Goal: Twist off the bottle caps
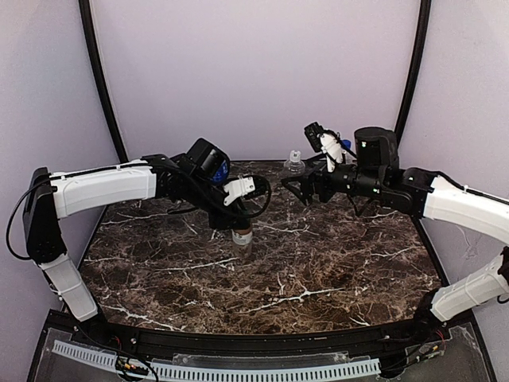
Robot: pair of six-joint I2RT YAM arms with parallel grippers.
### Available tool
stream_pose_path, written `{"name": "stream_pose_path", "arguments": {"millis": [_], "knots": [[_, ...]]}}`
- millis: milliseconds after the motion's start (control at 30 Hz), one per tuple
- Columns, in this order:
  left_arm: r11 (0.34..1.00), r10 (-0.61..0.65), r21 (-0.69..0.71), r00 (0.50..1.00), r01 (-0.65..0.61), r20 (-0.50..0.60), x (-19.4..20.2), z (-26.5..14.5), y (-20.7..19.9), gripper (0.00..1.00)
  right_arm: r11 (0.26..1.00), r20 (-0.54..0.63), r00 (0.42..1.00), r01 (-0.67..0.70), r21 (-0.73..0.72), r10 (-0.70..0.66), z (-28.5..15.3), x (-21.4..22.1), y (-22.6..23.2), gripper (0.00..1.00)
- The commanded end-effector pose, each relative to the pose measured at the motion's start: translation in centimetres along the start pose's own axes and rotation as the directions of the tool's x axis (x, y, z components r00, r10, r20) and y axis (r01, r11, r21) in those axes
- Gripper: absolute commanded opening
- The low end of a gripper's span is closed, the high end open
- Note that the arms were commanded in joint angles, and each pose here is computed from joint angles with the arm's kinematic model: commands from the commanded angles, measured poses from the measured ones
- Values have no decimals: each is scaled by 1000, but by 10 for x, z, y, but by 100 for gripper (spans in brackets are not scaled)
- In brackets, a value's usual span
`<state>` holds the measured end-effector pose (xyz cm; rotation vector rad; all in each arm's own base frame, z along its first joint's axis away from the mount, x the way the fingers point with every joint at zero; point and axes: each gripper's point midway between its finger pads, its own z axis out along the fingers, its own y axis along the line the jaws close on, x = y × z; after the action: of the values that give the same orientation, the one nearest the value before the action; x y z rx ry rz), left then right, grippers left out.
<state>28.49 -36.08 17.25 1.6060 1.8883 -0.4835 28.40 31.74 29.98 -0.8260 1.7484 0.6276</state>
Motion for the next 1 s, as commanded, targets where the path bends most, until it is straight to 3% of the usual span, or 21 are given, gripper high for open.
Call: {"name": "stream_pose_path", "arguments": {"millis": [0,67,200,400,533,667,833,967], "knots": [[999,-44,30,999,44,-4,10,11,-8,1,1000,18,1000,0,6,0,-1,-7,2,99],[998,-57,28,998,57,-2,8,11,-7,9,1000,15,1000,-5,16,5,-2,-8,0,99],[997,-77,29,997,77,10,-2,4,-5,61,999,-8,1000,-25,42,25,-3,-9,-4,98],[996,-73,44,997,73,14,-13,-10,-6,93,998,-12,999,-48,36,49,-6,-14,-3,99],[996,-76,44,997,75,20,-22,-28,-7,99,997,40,997,-72,20,71,-11,-30,0,99],[995,-100,4,995,99,5,-23,-59,-2,99,966,112,971,-190,-174,211,-19,-50,22,99],[958,-278,-59,958,282,72,-5,-117,22,99,936,310,932,-75,-343,188,-44,-84,47,99],[931,-321,-138,939,337,127,20,-156,26,99,881,400,883,-30,-472,244,-56,-92,59,99]]}}
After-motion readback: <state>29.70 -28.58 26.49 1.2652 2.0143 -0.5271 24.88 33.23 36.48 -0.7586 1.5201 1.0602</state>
